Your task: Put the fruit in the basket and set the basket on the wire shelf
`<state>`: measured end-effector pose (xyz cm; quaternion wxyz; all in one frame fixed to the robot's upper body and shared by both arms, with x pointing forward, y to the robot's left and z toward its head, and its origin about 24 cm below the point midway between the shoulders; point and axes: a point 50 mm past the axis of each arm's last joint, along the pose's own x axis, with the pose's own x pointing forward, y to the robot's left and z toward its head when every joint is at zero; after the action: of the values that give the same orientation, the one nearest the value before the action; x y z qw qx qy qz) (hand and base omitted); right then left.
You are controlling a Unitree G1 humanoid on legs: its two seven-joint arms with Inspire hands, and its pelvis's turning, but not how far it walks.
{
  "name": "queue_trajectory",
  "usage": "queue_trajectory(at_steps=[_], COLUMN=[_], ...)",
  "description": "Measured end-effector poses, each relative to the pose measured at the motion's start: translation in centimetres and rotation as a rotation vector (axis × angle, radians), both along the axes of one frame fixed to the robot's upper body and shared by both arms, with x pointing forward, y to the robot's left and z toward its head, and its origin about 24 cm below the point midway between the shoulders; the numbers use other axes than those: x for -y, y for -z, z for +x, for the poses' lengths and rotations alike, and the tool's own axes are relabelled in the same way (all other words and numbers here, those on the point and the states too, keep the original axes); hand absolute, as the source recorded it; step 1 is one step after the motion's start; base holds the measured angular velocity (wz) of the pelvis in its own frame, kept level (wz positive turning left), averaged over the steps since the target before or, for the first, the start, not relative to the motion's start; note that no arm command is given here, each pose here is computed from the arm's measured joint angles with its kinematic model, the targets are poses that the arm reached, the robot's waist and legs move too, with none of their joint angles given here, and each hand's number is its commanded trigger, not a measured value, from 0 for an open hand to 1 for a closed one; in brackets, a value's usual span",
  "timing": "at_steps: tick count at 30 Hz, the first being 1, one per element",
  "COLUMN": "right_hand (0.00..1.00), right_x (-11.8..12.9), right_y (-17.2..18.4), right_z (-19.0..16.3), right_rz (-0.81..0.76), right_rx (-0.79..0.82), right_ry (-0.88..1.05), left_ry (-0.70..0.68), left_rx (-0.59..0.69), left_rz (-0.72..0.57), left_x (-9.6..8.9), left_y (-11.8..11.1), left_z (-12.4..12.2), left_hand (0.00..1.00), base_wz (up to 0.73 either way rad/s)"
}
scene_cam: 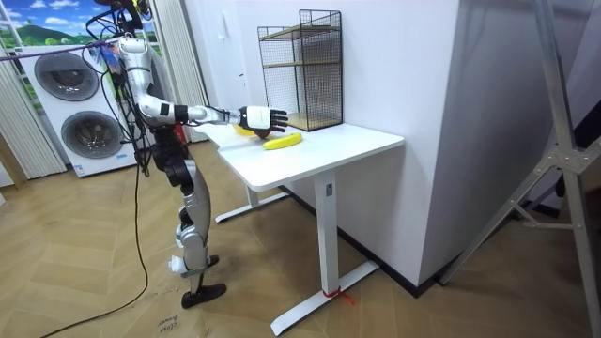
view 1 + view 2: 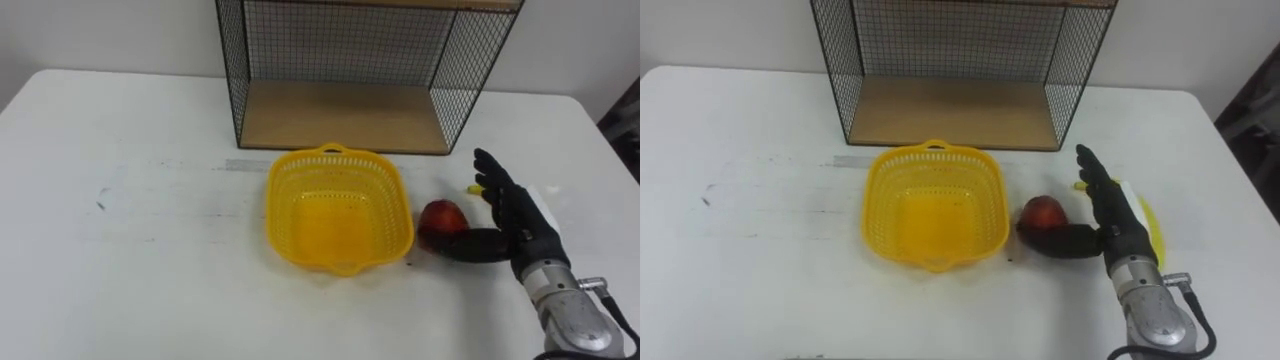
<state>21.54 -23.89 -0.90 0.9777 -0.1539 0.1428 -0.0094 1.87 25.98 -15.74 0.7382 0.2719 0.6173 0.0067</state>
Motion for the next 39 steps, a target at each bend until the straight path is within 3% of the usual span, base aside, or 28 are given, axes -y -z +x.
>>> queue_trajectory(at_steps=[39], right_hand=[0.0], right_x=[0.34], right_y=[1.04], right_z=[-0.24], right_rz=[-0.135], right_rx=[-0.105], right_ry=[-0.089], left_ry=[-0.012], left_rx=[-0.029], left_rz=[0.027], left_x=[-0.31], left_y=[-0.06], left_z=[-0.92], left_hand=[0.0], base_wz=[0.01])
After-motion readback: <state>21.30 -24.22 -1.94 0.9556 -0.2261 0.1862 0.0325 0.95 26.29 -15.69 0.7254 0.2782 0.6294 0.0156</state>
